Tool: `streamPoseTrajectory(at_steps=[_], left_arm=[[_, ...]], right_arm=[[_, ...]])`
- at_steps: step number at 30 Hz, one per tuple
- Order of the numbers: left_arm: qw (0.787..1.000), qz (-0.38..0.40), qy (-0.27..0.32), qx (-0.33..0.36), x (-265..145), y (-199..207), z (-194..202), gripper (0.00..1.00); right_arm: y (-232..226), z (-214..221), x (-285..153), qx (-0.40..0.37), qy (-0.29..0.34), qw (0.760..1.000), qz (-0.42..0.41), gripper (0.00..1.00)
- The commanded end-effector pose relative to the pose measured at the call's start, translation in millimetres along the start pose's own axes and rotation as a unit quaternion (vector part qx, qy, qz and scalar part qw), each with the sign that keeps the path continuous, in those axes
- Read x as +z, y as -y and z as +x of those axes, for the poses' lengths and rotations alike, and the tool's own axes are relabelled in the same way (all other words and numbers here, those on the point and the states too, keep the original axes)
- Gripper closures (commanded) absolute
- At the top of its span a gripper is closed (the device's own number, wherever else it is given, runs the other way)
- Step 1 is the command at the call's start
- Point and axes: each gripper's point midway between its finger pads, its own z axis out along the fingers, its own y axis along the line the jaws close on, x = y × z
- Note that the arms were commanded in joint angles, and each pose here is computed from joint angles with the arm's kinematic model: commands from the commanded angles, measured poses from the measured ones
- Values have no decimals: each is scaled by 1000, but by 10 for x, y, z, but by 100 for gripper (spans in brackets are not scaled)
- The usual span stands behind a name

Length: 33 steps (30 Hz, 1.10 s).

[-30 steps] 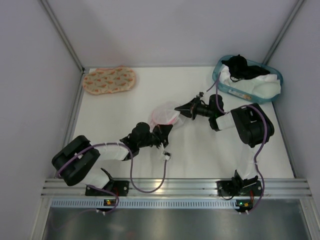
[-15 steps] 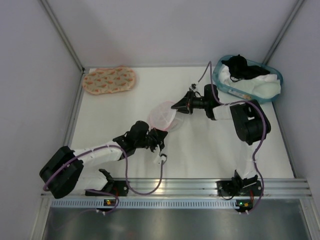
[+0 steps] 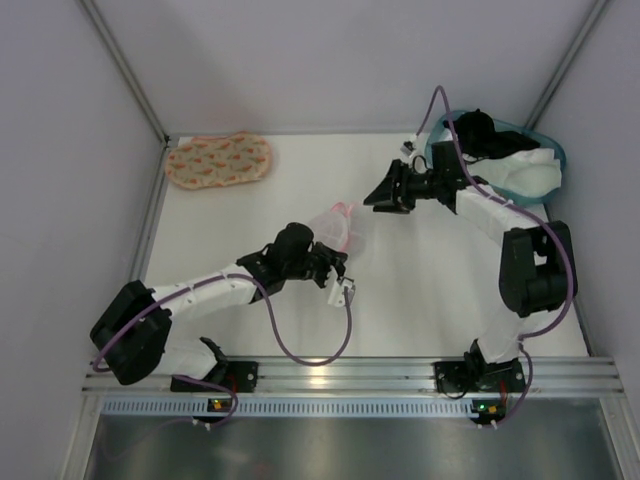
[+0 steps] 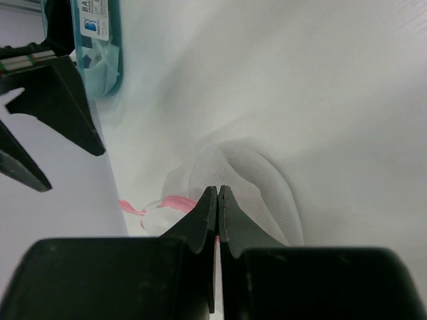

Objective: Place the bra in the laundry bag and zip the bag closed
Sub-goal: Zip the laundry bag at the center of the board.

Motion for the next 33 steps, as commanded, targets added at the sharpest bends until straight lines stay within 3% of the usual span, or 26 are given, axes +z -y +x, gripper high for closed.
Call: streamPoseTrajectory(at_steps=[1, 4, 13, 14, 17, 20, 33], left_arm=[[999, -8, 27, -21, 8, -128, -167, 100], [999, -17, 25, -38, 38, -249, -190, 100], [998, -28, 10, -56, 89, -367, -165, 100], [998, -27, 12, -56, 93, -369, -170, 100], [998, -24, 14, -56, 104, -346, -192, 100], [999, -19, 20, -44, 76, -268, -236, 100], [992, 70, 25, -101, -124, 275, -382, 100]], right_arm=[[-125, 322, -85, -40, -44, 998, 9, 45], [-146, 517, 52, -26, -71, 997, -4, 51], [-314, 945, 336, -23, -136, 990, -27, 54], [-332, 938, 353, -25, -136, 990, -29, 65], [-344, 899, 402, -26, -135, 990, -27, 86], [-309, 842, 418, -29, -135, 990, -19, 100], [-281, 320, 380, -37, -107, 993, -30, 100]])
